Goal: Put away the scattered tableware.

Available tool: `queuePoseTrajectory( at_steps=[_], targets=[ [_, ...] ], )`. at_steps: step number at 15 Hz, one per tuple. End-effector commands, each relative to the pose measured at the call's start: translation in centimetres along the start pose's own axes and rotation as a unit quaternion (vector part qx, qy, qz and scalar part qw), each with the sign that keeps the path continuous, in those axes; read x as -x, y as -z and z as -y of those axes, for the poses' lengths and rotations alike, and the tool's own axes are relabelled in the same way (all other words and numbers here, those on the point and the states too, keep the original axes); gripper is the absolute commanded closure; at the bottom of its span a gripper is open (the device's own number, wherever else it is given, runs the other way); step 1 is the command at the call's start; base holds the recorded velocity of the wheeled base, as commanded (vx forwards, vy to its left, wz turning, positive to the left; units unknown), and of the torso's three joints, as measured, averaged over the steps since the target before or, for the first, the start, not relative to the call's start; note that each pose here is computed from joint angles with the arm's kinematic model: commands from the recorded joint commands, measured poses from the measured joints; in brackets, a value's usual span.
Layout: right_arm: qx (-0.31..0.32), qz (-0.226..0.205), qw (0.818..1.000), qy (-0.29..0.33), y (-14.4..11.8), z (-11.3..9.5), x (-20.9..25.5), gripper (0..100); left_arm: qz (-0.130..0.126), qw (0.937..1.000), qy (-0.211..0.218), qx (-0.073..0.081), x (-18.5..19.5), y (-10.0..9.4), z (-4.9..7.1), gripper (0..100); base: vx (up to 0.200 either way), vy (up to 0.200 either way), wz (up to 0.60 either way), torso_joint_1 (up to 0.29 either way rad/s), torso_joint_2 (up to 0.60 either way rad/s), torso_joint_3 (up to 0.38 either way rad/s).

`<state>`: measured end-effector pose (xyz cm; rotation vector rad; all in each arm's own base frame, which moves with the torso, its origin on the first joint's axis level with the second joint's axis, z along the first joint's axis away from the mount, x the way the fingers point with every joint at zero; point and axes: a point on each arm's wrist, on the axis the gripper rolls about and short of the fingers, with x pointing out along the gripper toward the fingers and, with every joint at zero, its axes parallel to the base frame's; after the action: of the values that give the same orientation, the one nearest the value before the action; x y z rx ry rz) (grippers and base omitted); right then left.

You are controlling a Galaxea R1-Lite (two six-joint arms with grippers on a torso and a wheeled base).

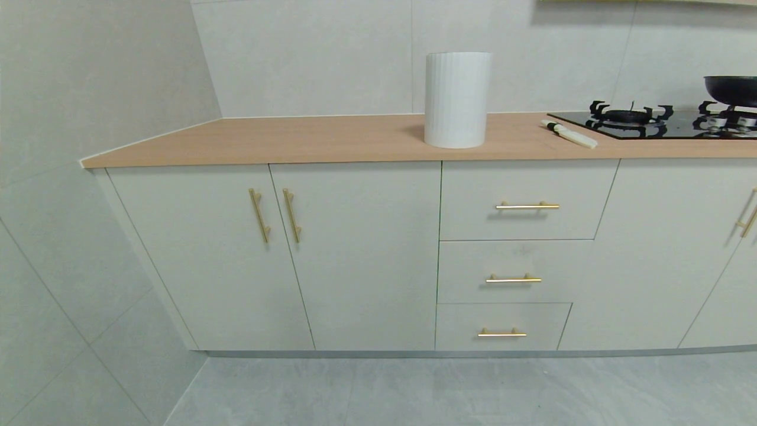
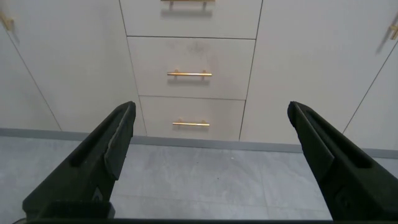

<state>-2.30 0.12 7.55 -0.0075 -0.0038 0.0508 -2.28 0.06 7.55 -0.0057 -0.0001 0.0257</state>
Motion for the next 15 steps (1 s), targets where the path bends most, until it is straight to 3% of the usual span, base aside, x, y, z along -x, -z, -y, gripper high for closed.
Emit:
queuePoseTrajectory(
  at_steps=[1,3,4,6,15],
  targets=[
    [-0.008,-0.002,1.000,-0.001,0.00,0.00,-0.02,0,0.000,1.0000,0.000,-0.002,0.00,0.00,0.00,0,0.000,0.000,0.00,0.000,0.00,0.000],
    [-0.008,-0.002,1.000,0.000,0.00,0.00,-0.02,0,-0.001,0.9998,0.001,-0.020,0.00,0.02,0.00,0,0.000,0.000,0.00,0.000,0.00,0.000],
    [-0.008,-0.002,1.000,0.000,0.00,0.00,-0.02,0,-0.001,0.9998,0.001,-0.020,0.00,0.02,0.00,0,0.000,0.000,0.00,0.000,0.00,0.000],
    [-0.008,-0.002,1.000,-0.001,0.00,0.01,-0.02,0,0.000,0.9998,0.001,-0.018,0.00,0.00,0.00,0,0.000,0.000,0.00,0.000,0.00,0.000],
    [-0.008,-0.002,1.000,-0.001,0.00,0.00,-0.02,0,0.000,1.0000,0.001,-0.002,0.00,0.00,0.00,0,0.200,0.000,0.00,0.002,0.00,0.003]
  ],
)
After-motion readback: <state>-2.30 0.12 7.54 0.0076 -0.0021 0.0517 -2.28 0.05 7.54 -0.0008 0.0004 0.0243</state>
